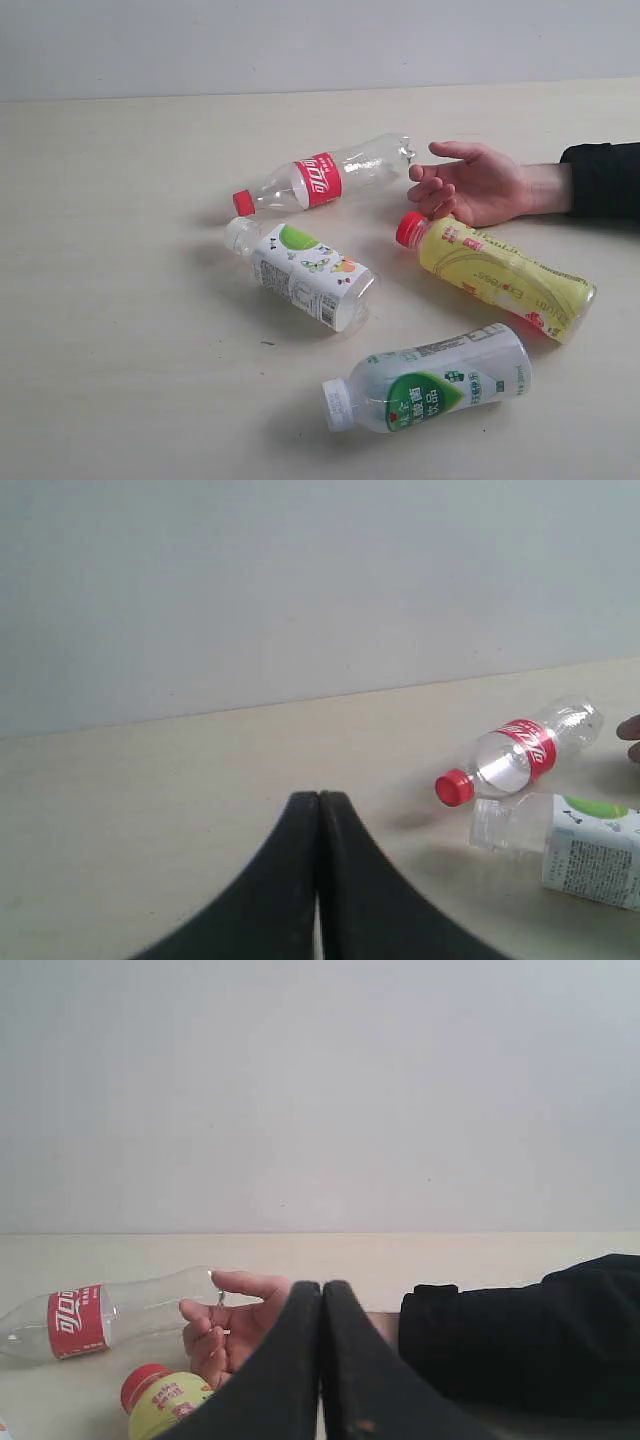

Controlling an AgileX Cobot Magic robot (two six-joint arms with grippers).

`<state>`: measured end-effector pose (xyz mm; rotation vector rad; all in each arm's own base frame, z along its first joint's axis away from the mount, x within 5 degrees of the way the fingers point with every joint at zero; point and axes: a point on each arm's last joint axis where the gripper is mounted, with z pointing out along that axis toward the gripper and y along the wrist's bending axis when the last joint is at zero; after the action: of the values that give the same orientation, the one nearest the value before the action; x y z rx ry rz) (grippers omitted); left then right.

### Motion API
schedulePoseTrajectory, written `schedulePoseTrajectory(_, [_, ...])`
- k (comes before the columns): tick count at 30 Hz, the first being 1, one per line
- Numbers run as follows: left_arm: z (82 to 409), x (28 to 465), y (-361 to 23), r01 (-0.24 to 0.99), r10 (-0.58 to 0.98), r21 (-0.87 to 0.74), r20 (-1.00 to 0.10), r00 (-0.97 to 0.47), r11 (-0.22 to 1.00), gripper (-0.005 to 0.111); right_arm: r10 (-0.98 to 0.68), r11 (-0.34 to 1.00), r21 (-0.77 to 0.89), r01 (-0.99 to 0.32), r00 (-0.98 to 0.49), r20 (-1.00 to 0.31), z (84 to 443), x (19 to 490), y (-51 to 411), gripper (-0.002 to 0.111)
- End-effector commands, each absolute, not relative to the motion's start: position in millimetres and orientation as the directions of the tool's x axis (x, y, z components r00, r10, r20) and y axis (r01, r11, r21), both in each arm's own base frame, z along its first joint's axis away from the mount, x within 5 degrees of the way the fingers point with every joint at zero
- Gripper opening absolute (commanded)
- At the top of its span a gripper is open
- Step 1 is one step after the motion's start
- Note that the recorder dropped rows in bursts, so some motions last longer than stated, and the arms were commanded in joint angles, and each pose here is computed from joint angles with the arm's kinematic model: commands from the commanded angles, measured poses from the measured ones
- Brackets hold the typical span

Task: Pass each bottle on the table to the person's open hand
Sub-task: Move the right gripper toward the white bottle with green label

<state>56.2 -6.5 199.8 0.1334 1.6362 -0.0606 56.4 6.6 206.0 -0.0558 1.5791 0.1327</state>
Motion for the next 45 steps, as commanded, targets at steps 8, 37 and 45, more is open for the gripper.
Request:
schedulePoseTrajectory(8, [199.4, 55.9, -6.2, 0.120, 0.045, 0.037, -0.997, -0.060, 0.992, 0.000, 0.048, 0.992, 0.048, -0.115, -0.005, -0.999, 205.3, 56.1, 6.3, 0.000])
schedulePoseTrajectory(37, [199.4, 55.9, -6.2, 0.120, 0.045, 0.037, -0.997, -0.060, 0.992, 0.000, 0.556, 0.829, 0.433, -0.355, 0.438, -0.706, 330.0, 51.1, 2.7, 0.000])
schedulePoseTrajectory(45, [199.4, 55.9, -6.2, 0.120, 0.045, 0.037, -0.997, -0.060, 0.992, 0.000, 0.104, 0.992, 0.106, -0.068, -0.043, -0.994, 395.5, 135.4, 12.3, 0.000])
